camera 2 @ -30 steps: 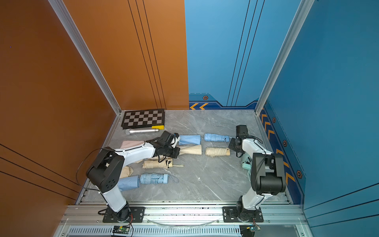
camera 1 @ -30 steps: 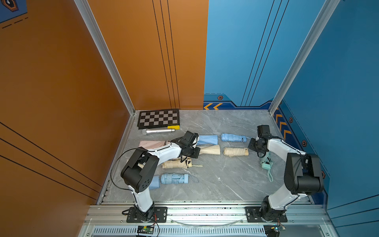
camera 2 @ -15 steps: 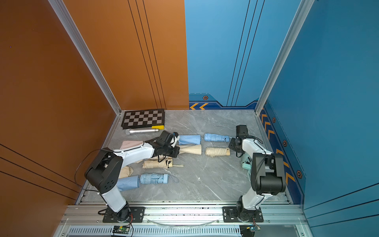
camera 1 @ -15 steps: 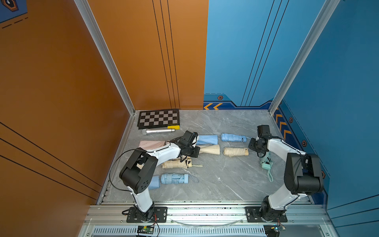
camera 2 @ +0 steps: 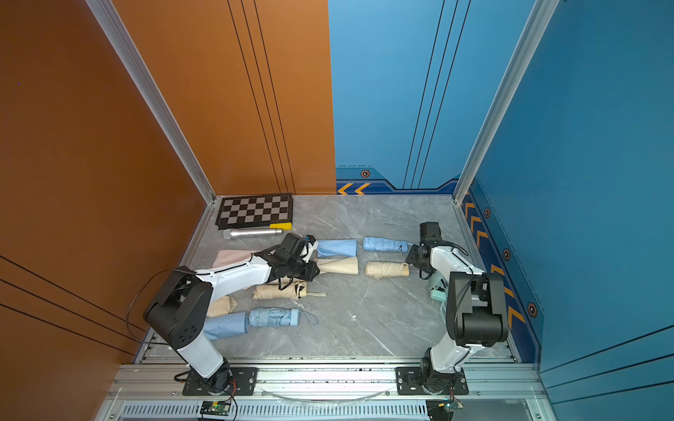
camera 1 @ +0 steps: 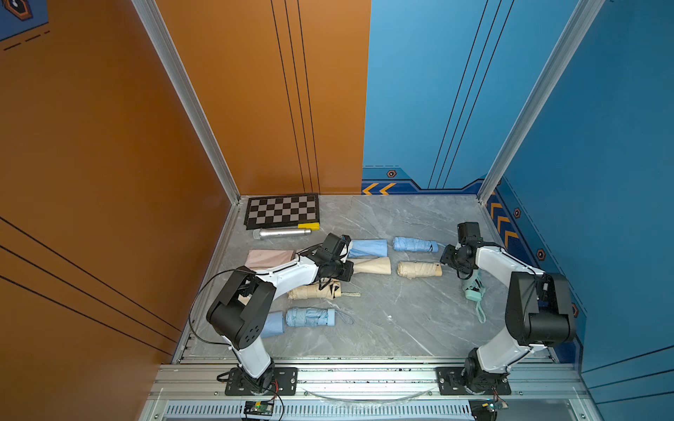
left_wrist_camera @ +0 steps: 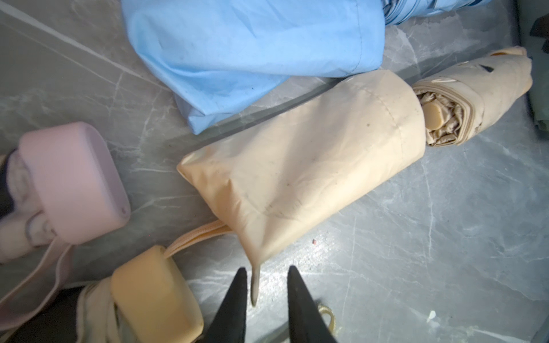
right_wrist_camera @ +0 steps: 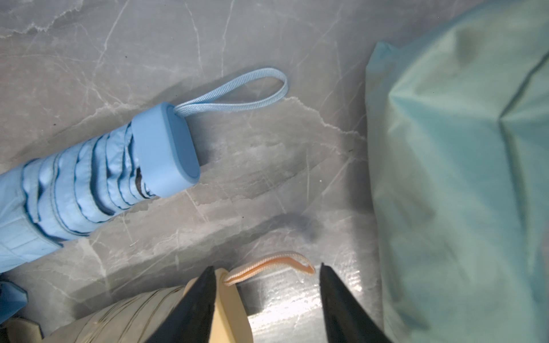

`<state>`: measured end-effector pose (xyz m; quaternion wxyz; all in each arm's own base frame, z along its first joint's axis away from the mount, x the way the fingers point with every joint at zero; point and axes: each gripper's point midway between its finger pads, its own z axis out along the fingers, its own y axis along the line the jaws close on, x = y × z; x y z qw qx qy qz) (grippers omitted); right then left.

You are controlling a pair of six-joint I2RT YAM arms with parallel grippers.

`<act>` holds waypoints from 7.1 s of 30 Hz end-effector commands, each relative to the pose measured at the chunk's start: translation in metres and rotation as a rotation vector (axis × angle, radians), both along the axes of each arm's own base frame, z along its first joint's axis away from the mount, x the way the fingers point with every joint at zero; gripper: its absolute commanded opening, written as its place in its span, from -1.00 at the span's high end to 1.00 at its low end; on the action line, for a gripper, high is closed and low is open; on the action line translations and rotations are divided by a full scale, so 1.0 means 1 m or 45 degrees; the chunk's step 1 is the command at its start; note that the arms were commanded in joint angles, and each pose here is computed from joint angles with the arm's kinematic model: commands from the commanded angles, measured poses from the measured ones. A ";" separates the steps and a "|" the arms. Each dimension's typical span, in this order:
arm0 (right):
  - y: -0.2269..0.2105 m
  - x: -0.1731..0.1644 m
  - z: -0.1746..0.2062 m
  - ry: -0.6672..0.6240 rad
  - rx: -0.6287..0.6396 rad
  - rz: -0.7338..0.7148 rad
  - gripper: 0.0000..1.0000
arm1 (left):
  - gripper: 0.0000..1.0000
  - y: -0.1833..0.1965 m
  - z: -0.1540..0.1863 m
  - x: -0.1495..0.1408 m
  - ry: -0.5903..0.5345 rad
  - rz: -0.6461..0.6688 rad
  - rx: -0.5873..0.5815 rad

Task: Take umbrellas out of sleeves
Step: Place the umbrella sleeve at the center of the board, then pick up the umbrella from the center of the board, then place the umbrella at the center of the board, then take out the umbrella from the umbrella sleeve.

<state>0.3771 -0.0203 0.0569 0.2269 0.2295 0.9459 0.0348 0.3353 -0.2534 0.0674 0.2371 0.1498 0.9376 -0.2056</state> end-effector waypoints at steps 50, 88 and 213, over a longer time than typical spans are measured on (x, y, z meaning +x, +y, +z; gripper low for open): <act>-0.067 -0.032 -0.025 0.200 -0.014 -0.211 -0.65 | -0.63 0.017 0.073 -0.010 -0.246 0.003 -0.186; 0.132 -0.017 0.170 -0.609 -0.423 0.967 0.65 | -0.96 0.036 0.118 -0.012 -0.295 0.121 -0.375; 0.111 -0.098 0.059 -0.182 0.060 0.450 -0.80 | 0.92 -0.002 0.010 -0.101 0.463 0.130 -0.354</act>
